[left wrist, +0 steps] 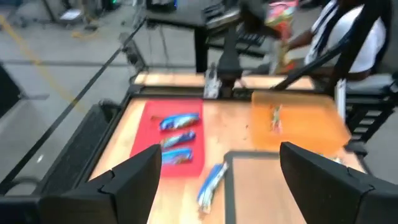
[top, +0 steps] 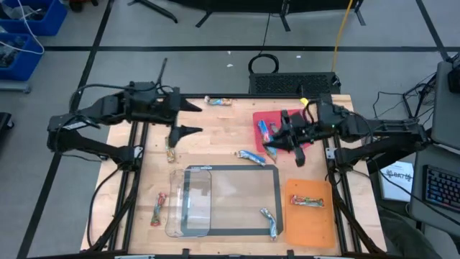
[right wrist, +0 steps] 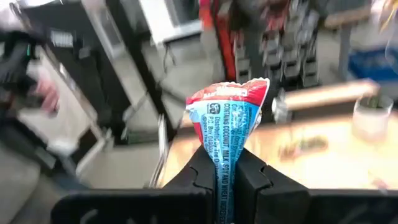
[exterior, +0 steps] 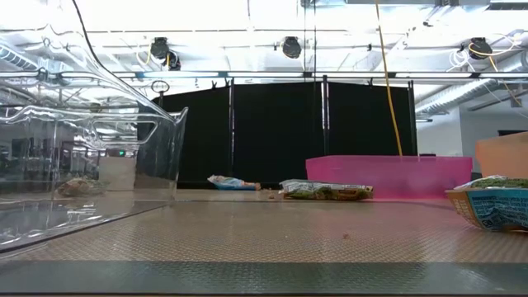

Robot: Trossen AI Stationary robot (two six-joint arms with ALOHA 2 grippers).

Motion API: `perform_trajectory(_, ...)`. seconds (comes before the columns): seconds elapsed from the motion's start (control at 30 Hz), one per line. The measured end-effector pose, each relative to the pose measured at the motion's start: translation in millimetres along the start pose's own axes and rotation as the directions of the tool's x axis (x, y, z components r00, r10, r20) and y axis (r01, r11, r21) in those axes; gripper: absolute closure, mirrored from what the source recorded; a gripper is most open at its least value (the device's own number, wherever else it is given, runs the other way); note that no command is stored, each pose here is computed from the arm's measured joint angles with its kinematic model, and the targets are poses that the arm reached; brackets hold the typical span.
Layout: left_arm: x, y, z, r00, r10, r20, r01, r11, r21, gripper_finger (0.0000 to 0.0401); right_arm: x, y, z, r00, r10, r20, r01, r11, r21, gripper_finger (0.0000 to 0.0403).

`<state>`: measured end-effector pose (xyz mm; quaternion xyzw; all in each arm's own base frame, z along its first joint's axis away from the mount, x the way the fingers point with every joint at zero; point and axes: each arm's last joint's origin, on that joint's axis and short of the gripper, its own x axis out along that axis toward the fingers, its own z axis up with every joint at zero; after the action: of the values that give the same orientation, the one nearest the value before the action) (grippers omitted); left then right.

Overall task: Pick and place Granola Bars by type
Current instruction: Put the top red granola bar into the orange bin

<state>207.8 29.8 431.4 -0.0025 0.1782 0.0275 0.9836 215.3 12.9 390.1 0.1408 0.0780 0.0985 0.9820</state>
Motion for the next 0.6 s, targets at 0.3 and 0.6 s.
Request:
perform_trajectory(0.3, -23, -1, -16, 0.989, 0.043, -0.141, -0.055, 0.995, -0.086, 0.0095, -21, 43, -4, 0.955, -0.009, -0.298, 0.031, 0.997, 0.069, 0.0395)
perform_trajectory(0.6, -34, -2, -31, 0.959, 0.044, -0.279, -0.075, 0.992, -0.101, 0.0095, -33, 69, -37, 0.811, 0.027, -0.584, 0.086, 0.983, 0.164, 0.0395)
